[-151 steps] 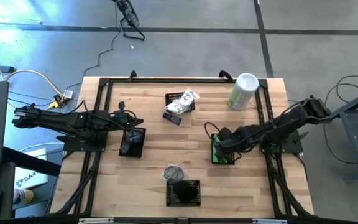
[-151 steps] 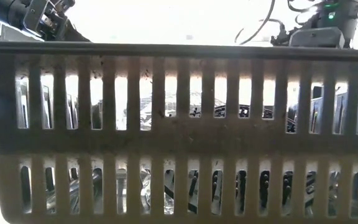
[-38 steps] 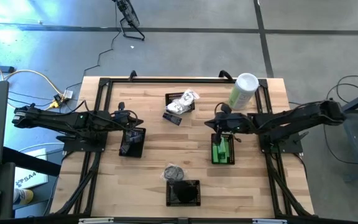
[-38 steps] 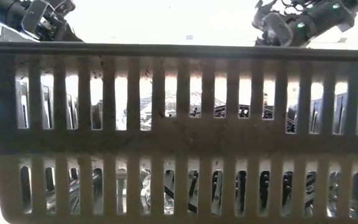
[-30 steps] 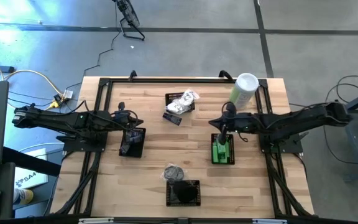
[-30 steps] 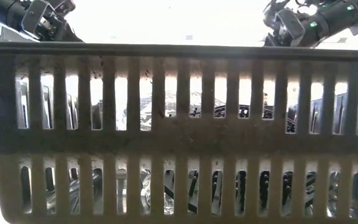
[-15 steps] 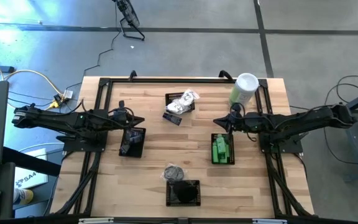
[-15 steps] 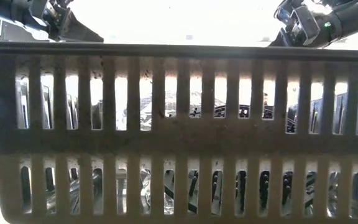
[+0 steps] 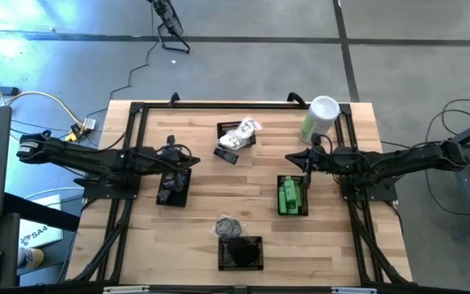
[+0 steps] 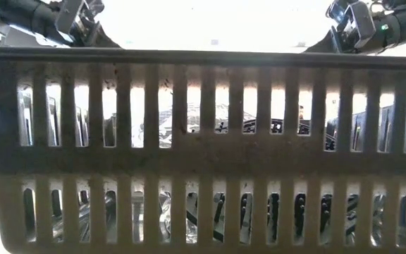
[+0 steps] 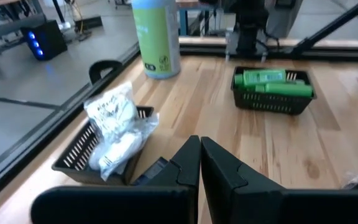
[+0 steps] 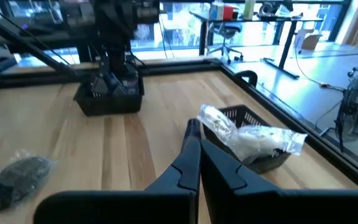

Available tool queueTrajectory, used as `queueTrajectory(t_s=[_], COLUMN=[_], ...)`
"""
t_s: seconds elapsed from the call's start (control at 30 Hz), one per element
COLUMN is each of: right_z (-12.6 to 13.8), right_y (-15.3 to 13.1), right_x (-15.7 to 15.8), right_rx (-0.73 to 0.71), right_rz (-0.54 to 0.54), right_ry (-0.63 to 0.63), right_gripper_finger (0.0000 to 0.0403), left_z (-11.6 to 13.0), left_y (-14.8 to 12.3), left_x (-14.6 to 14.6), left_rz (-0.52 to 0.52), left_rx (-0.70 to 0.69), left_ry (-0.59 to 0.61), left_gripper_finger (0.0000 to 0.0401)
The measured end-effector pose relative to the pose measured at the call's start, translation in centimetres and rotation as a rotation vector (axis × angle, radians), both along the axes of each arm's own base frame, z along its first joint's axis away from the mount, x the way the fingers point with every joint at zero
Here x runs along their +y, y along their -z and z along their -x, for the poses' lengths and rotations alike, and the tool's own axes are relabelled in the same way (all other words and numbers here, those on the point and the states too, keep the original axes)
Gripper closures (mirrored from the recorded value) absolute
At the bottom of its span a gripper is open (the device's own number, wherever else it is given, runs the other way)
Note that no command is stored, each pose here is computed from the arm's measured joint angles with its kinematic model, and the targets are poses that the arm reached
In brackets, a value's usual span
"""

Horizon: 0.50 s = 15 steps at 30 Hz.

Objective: Pick & Place Travel size toiletries
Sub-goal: Adjust the top middle black bin on the table

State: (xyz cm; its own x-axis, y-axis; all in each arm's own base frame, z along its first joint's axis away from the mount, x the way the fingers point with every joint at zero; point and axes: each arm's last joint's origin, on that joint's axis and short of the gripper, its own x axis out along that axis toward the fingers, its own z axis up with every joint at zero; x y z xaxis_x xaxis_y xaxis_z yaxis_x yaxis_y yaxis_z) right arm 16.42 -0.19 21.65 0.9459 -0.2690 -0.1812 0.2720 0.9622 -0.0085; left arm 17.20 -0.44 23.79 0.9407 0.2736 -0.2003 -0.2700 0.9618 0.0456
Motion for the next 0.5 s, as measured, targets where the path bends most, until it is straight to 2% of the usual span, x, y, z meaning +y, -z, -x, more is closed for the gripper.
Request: queueTrajectory(t_s=[0.4,0.5], right_z=[0.1,0.1], right_y=[-0.1,-0.1], right_x=[0.0,0.0], right_rx=[-0.010,-0.011], right_rz=[-0.007,-0.007], right_ry=[-0.002,-0.002], right_gripper_finger=[0.0399,0.0399], left_z=[-3.8,-4.4], left_y=[0.2,0.0], left_x=[-0.3,-0.4], left_rz=[0.038,0.078], left_rx=[0.129,0.169], left_ry=[-0.015,-0.031], left_gripper_finger=[0.0391,0.0391])
